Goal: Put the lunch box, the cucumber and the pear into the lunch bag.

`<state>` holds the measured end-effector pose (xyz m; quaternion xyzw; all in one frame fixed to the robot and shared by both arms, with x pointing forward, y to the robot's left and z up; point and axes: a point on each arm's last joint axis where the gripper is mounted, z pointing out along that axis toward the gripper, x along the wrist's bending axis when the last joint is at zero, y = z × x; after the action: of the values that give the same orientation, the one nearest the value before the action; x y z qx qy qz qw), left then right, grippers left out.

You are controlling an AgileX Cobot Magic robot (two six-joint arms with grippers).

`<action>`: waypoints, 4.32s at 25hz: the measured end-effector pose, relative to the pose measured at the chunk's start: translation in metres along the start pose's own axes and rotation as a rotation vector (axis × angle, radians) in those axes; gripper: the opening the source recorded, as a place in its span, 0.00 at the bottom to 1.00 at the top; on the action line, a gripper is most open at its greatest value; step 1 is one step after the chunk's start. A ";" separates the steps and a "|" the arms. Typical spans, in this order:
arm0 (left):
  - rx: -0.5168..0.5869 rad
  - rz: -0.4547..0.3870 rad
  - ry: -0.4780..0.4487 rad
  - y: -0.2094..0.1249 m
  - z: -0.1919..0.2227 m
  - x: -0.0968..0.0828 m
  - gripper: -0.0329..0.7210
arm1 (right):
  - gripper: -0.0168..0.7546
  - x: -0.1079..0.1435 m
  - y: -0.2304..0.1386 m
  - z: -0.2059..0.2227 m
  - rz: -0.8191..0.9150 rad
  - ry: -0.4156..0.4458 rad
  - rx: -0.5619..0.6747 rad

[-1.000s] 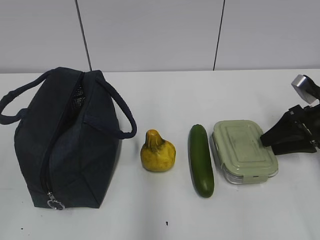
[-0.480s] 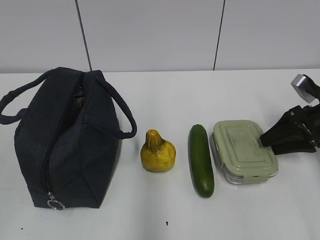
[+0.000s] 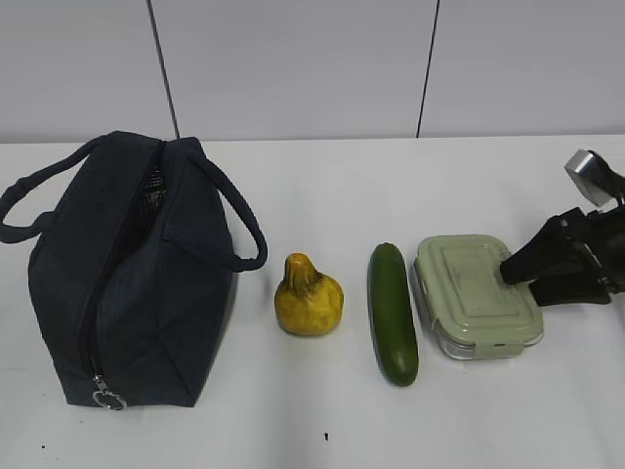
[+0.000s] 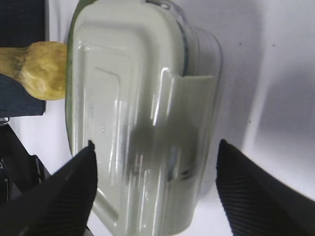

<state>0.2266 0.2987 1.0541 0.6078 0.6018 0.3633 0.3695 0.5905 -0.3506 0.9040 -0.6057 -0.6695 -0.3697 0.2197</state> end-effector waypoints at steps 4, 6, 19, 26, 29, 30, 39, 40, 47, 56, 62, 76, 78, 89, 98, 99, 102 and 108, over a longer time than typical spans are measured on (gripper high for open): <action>0.000 0.000 0.000 0.000 0.000 0.000 0.62 | 0.77 -0.012 -0.001 0.010 0.037 0.015 0.008; 0.000 0.000 0.000 0.000 0.000 0.000 0.62 | 0.77 -0.013 -0.001 0.011 0.038 0.019 0.006; 0.000 0.000 0.000 0.000 0.000 0.000 0.62 | 0.56 -0.013 0.004 0.011 0.020 0.041 -0.025; 0.000 0.000 0.000 0.000 0.000 0.000 0.62 | 0.51 -0.012 0.004 0.011 0.020 0.045 -0.025; 0.000 0.000 0.000 0.000 0.000 0.000 0.62 | 0.51 -0.012 0.004 0.011 0.021 0.047 -0.026; 0.000 0.000 0.000 0.000 0.000 0.000 0.62 | 0.51 -0.012 0.004 0.011 0.021 0.047 -0.026; 0.000 0.000 0.000 0.000 0.000 0.000 0.62 | 0.51 -0.012 0.004 0.011 0.025 0.051 -0.030; 0.000 0.000 0.000 0.000 0.000 0.000 0.62 | 0.51 -0.012 0.004 0.011 0.025 0.051 -0.030; -0.023 -0.026 -0.050 0.004 -0.001 -0.004 0.62 | 0.51 -0.011 0.007 0.011 0.054 0.056 -0.059; -0.059 -0.111 -0.270 0.055 0.038 -0.022 0.51 | 0.51 -0.010 0.008 0.009 0.054 0.047 -0.070; 0.070 -0.065 -0.358 0.071 0.085 -0.029 0.50 | 0.51 -0.003 0.011 0.001 0.025 0.005 -0.090; 0.310 -0.045 -0.399 0.065 0.167 -0.032 0.63 | 0.50 0.007 0.014 -0.007 0.064 0.003 -0.115; 0.324 -0.044 -0.393 0.064 0.174 -0.032 0.63 | 0.50 0.007 0.014 -0.007 0.073 0.004 -0.116; 0.357 -0.069 -0.433 0.058 0.198 -0.035 0.63 | 0.50 0.008 0.015 -0.007 0.091 0.010 -0.124; 0.405 -0.017 -0.491 0.050 0.211 -0.052 0.14 | 0.50 0.008 0.015 -0.007 0.109 0.011 -0.124; 0.404 -0.016 -0.490 0.050 0.211 -0.052 0.08 | 0.50 0.008 0.015 -0.007 0.113 0.011 -0.124; 0.402 -0.016 -0.488 0.050 0.211 -0.051 0.03 | 0.50 0.009 0.015 -0.008 0.125 0.011 -0.126; 0.402 -0.016 -0.488 0.050 0.211 -0.051 0.02 | 0.50 0.026 0.019 -0.021 0.105 0.010 -0.174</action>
<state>0.4363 0.2446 1.0010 0.7330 0.5601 0.0773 0.3782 0.6018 -0.3500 0.9409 -0.6551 -0.6010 -0.4172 0.1887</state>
